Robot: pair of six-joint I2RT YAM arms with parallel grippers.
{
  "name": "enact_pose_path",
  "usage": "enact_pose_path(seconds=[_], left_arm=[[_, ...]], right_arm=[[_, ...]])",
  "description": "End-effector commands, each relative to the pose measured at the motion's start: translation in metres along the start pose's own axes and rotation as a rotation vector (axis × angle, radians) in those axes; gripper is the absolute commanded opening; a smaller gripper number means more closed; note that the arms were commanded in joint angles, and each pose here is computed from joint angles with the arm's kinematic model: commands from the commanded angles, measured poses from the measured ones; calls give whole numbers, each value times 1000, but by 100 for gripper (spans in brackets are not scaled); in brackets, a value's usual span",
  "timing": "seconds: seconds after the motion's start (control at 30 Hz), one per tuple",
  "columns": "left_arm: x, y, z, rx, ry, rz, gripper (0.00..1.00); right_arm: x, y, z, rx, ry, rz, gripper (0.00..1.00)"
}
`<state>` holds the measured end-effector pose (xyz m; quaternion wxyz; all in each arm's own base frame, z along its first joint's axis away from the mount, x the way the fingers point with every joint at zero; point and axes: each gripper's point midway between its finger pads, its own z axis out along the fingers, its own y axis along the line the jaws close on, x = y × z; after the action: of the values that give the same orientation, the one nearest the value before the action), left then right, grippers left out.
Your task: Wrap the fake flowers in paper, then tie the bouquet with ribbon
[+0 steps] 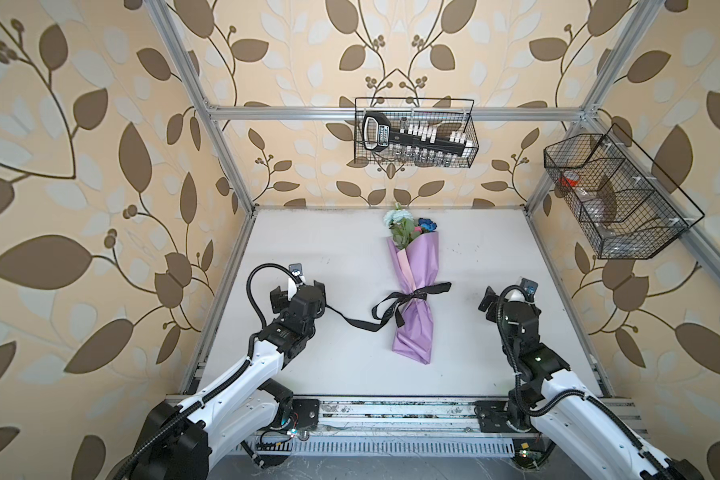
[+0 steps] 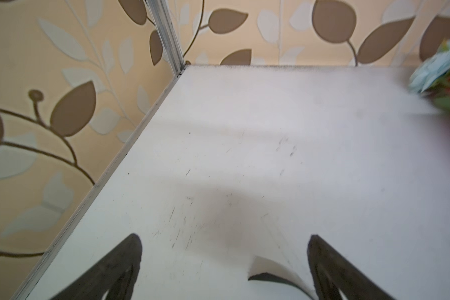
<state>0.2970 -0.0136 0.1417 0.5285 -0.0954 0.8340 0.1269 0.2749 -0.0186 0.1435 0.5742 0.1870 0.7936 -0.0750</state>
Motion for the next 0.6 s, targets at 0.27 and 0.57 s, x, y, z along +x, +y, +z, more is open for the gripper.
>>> enact_pose_path(seconds=[0.27,0.57], left_arm=[[1,0,26,93,-153,-23,99],[-5,-24,57,199,-135,36,99]], right_arm=[[-26,-19,10,90,-200,-32,100],[-37,-43,14,122,-251,47,100]])
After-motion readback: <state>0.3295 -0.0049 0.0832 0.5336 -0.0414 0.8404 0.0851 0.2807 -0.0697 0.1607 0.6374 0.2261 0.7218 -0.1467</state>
